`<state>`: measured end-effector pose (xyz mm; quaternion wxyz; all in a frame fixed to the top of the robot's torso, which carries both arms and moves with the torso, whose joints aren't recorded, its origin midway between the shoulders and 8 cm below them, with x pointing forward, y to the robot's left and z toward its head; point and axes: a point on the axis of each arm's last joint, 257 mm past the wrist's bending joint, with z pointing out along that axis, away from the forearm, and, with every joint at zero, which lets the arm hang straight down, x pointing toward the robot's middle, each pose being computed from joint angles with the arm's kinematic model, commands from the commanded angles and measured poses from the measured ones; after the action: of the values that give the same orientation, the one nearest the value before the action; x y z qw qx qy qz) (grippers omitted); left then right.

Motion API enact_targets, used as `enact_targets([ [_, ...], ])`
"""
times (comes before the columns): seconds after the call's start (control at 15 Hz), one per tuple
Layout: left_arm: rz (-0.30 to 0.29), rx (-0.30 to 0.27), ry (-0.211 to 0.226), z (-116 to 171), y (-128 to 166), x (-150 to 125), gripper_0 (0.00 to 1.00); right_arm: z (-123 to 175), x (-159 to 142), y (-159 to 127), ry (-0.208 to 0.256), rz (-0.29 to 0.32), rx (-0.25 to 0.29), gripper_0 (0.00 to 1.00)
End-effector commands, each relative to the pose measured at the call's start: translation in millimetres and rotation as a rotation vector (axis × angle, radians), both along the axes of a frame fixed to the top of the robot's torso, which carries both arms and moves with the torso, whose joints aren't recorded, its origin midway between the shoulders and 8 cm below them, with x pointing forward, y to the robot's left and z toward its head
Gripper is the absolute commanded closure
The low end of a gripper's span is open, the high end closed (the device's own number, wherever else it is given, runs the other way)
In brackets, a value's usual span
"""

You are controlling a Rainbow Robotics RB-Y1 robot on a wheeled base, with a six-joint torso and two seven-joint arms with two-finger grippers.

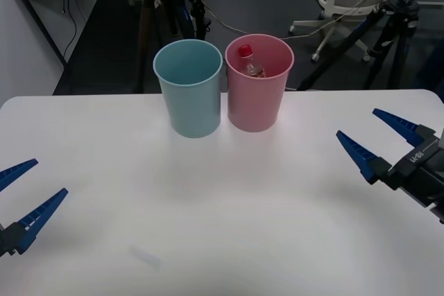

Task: Grasp the object on the table and drop it into the matching bin: aluminum can to the light blue bin, PET bottle to the pink bin.

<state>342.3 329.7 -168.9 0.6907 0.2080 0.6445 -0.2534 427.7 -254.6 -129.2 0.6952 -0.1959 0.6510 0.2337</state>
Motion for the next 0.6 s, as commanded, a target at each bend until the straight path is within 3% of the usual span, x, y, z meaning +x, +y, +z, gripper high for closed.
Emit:
enact_targets([
  [0.07,0.000,0.000,0.000,0.0,0.0,0.0,0.00,-11.3,-6.0,-9.3,0.015,0.020,-0.005,0.00],
  [0.2,0.000,0.000,0.000,0.0,0.0,0.0,0.00,-15.9,-9.9,-15.6,0.015,0.016,-0.024,0.00],
  [0.6,0.000,0.000,0.000,0.0,0.0,0.0,0.00,-21.3,-15.2,-15.6,0.023,0.015,-0.014,0.00],
])
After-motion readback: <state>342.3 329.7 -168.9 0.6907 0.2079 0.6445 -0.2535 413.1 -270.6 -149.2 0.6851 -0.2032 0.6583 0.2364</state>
